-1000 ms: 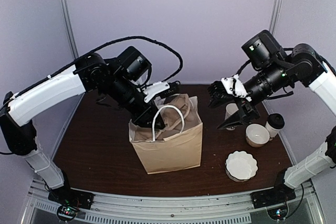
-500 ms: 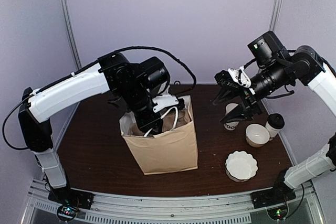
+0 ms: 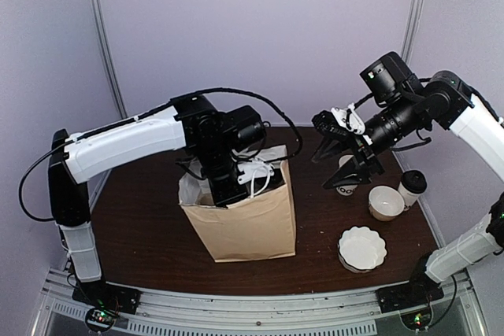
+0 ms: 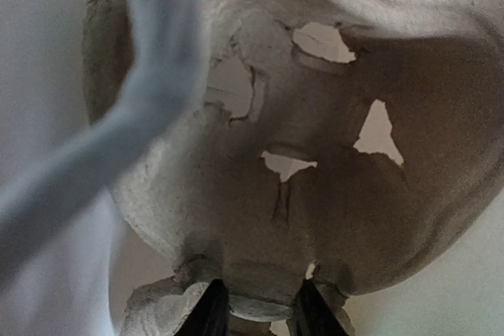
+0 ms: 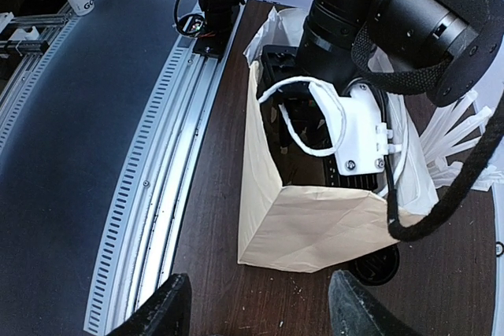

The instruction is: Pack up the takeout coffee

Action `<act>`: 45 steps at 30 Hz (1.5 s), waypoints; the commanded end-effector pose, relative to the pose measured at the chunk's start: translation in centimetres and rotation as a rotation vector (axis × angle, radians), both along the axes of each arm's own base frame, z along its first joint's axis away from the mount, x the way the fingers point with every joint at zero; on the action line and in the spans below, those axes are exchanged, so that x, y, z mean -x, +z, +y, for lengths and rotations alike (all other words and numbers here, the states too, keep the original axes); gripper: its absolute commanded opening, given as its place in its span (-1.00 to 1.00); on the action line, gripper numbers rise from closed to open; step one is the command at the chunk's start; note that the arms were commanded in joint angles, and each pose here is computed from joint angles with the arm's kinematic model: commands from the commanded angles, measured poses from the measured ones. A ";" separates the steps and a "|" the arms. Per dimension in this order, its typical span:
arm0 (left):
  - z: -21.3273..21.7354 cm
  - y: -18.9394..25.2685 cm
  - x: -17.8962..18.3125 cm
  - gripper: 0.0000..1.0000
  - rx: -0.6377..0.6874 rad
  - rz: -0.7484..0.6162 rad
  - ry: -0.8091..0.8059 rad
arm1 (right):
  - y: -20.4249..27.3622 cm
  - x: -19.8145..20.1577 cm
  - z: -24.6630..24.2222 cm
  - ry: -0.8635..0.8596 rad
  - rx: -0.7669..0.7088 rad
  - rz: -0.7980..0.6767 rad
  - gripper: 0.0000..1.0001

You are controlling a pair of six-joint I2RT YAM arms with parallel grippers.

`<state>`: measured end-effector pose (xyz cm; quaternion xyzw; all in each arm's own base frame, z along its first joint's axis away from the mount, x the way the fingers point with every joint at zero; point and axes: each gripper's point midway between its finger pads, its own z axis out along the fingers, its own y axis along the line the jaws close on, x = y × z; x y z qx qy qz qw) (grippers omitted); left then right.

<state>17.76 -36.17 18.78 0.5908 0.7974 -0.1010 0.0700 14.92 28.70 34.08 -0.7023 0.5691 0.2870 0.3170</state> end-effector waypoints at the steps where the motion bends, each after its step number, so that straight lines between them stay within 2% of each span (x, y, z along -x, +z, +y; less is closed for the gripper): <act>1: -1.8 -2.6 1.2 -0.44 0.032 0.084 -0.061 | 0.1 0.0 0.0 -0.003 -0.013 0.010 0.26; 7: -1.7 -6.6 0.5 -0.42 -0.068 0.086 -0.064 | 0.0 0.0 0.1 -0.003 -0.016 0.014 0.26; 13: -1.6 -7.5 0.5 -0.35 -0.096 0.087 -0.060 | 0.0 0.0 0.2 0.000 -0.015 0.017 0.26; 15: -1.5 -7.4 0.4 -0.31 -0.096 0.079 -0.060 | -0.2 0.0 0.3 0.003 -0.013 0.024 0.27; 17: -1.5 -7.0 0.2 -0.18 -0.094 0.057 -0.057 | -0.3 -0.1 0.4 0.004 -0.012 0.028 0.27; 23: -2.1 -2.8 0.4 0.14 0.013 0.017 -0.060 | -0.8 -0.6 1.1 -0.002 -0.005 0.053 0.33; 29: -2.5 0.6 0.2 0.28 0.080 -0.014 -0.037 | -3.3 -1.7 3.3 -0.033 0.062 0.031 0.32; 34: -2.3 1.8 0.1 0.31 0.090 -0.027 -0.022 | -4.6 0.1 4.7 0.035 0.114 0.010 0.32; 37: -2.6 3.8 0.2 0.31 0.139 -0.035 -0.017 | -4.1 0.7 4.6 0.053 0.116 -0.009 0.32; 45: -3.5 12.9 0.6 0.36 0.361 -0.107 -0.040 | -1.7 3.3 2.8 0.136 0.100 -0.002 0.34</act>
